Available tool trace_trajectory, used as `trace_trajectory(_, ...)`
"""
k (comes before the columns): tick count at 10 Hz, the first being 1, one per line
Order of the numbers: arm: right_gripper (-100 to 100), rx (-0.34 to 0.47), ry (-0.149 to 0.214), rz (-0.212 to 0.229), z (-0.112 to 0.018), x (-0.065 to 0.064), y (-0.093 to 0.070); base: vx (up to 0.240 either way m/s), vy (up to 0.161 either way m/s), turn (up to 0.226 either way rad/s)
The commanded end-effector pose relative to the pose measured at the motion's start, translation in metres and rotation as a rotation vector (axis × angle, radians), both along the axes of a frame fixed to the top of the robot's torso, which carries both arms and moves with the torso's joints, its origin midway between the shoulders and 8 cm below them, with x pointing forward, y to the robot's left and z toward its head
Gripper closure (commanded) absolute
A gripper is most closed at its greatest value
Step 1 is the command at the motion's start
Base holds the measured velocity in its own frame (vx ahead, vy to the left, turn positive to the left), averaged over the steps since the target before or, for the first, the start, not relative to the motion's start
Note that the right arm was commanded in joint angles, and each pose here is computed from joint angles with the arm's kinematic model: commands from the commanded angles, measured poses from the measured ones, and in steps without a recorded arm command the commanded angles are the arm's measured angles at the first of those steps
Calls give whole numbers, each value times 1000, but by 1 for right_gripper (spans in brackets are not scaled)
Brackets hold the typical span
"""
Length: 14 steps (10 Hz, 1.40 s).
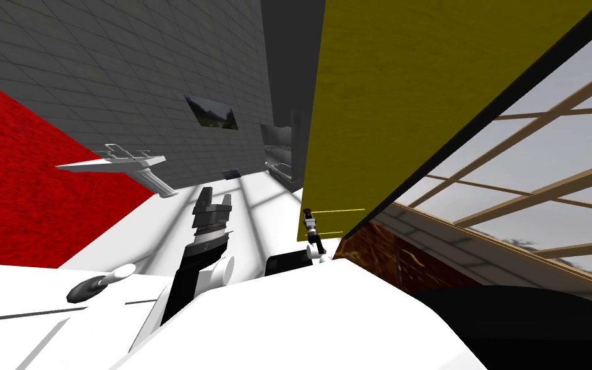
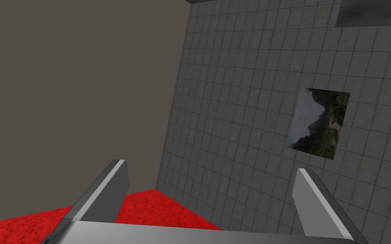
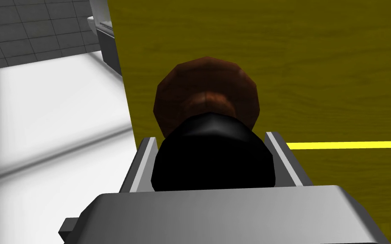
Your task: Push the door open
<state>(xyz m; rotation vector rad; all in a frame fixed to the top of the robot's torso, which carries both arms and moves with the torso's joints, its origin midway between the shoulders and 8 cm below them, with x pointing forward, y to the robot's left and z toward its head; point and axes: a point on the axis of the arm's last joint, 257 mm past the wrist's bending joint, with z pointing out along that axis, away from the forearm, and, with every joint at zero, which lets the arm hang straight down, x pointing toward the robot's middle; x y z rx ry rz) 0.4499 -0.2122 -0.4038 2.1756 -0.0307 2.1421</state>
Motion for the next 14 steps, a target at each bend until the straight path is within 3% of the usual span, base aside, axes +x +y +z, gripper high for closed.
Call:
trace_trajectory(1,100,-9,-20,-30,10,6,-18,186,79,-63)
trace_trajectory(5,100,4,-22,-87,12,9,-38,196,72,-56)
trace_trajectory(8,100,38,-21,-127,12,11,-42,193,65,-76)
trace_trajectory(9,100,31,-10,-114,8,9,-39,87,24,-23)
trace_trajectory(10,100,20,-16,-141,11,10,-57,145,45,-27)
trace_trajectory(13,100,12,-20,-181,12,8,-79,181,67,-62)
trace_trajectory(14,100,12,-20,-181,12,8,-79,144,37,-28)
